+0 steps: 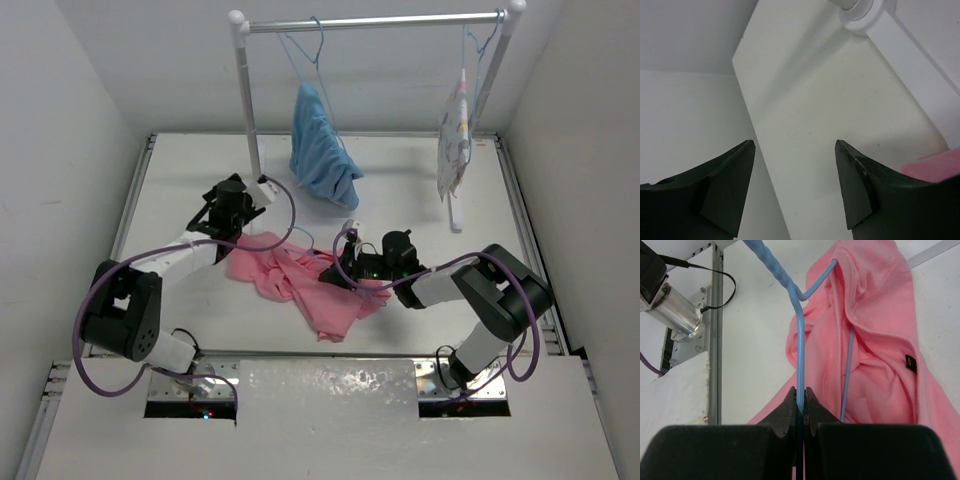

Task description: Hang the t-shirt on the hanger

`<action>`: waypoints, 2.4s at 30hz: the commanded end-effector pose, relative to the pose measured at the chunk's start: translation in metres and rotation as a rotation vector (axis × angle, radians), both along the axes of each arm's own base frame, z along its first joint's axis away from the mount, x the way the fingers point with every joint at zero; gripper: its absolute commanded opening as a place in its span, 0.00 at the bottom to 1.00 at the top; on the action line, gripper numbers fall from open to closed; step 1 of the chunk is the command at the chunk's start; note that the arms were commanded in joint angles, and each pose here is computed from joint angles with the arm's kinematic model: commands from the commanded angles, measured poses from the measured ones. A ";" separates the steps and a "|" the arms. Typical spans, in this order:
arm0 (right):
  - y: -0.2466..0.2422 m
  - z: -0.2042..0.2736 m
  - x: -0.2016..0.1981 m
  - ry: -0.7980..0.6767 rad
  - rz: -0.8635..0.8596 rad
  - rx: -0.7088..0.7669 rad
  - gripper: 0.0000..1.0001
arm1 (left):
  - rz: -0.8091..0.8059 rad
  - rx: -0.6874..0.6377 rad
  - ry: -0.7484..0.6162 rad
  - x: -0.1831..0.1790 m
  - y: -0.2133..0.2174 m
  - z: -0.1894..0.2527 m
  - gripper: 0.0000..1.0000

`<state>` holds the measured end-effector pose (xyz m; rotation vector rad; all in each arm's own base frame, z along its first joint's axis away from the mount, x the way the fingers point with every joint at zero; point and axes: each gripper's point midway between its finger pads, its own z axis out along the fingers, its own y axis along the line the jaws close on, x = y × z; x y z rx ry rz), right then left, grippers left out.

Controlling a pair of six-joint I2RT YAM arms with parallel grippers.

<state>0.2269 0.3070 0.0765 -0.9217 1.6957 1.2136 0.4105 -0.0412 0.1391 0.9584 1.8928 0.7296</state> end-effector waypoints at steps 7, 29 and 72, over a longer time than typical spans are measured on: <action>0.004 0.014 0.004 -0.049 0.014 0.047 0.00 | -0.285 -0.451 0.134 -0.001 -0.030 0.021 0.49; 0.003 0.026 0.002 -0.069 0.024 0.050 0.00 | -0.971 -0.389 0.356 -0.072 -0.146 -0.055 0.42; -0.060 0.021 0.074 0.018 -0.687 -0.303 0.25 | -1.106 -0.229 0.260 -0.130 -0.141 -0.030 0.00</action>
